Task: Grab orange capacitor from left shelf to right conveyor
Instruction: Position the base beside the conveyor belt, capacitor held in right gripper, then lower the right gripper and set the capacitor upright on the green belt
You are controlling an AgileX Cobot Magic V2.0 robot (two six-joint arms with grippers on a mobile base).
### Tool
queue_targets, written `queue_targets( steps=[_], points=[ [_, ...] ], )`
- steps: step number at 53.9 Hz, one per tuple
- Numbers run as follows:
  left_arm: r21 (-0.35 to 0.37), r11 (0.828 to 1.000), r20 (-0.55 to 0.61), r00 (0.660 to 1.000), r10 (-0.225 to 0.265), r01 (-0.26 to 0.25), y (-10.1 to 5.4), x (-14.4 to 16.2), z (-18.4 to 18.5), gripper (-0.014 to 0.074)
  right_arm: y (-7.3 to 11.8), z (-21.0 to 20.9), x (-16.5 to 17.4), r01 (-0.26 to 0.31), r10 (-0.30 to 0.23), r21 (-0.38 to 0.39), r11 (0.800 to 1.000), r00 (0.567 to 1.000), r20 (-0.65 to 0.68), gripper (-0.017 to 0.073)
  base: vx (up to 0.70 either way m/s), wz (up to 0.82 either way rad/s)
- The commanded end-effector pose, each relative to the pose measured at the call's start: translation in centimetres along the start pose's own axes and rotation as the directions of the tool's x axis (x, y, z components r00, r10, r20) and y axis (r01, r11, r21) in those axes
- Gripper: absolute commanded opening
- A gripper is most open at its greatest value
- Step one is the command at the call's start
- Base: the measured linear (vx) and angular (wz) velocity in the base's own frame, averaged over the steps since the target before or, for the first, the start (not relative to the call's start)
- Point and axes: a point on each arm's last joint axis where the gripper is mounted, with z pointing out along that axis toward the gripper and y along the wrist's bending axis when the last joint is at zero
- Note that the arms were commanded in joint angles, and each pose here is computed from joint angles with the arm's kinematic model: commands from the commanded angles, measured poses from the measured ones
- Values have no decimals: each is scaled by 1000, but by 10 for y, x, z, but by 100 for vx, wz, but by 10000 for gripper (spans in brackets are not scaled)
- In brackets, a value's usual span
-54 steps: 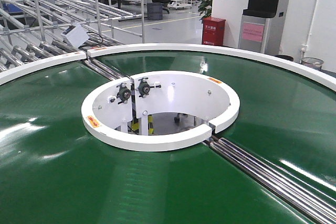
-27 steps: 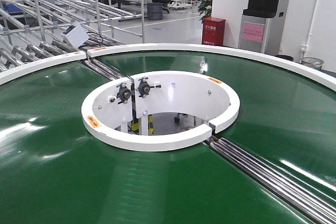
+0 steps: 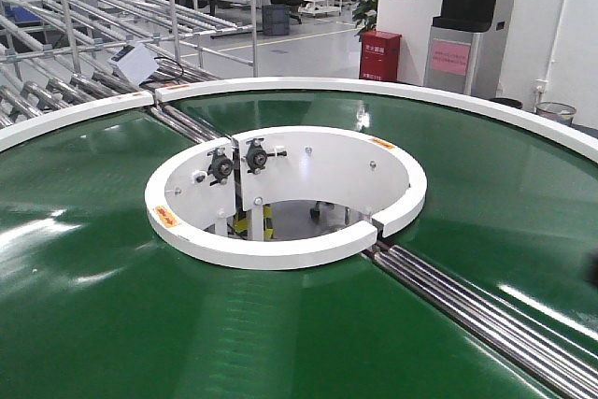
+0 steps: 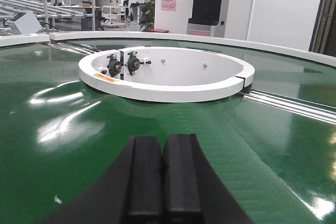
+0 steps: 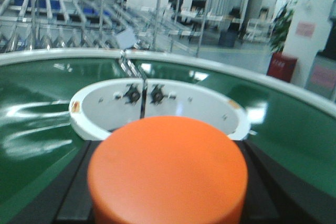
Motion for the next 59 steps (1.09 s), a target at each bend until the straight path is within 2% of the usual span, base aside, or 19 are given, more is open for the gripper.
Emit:
queue_targets(
  steps=[1,14,19,29,39,50,59],
  points=[
    [17,1000,115,993,-12,10,-2,-18,-2,-6,3,39,-8,-37,39,-20,999,995,92,-7,0,0],
    [17,1000,115,993,-12,10,-2,-18,-2,-6,14,134,36,-56,59,-53,997,997,53,-6,0,0],
    [17,1000,115,993,-12,10,-2,-18,-2,-6,19,154,54,-100,104,-72,992,993,51,-6,0,0],
    [17,1000,115,993,-12,10,-2,-18,-2,-6,29,143,96,-89,111,-132,987,980,164,-6,0,0],
    [17,1000,115,993,-12,10,-2,-18,-2,-6,34,142,132,-35,56,-124,992,984,167,-6,0,0],
    [17,1000,115,993,-12,10,-2,-18,-2,-6,34,165,169,-102,112,-71,992,983,149,-3,0,0],
    [17,1000,115,993,-12,10,-2,-18,-2,-6,38,175,198,-110,118,-69,992,987,112,8,0,0]
  ],
)
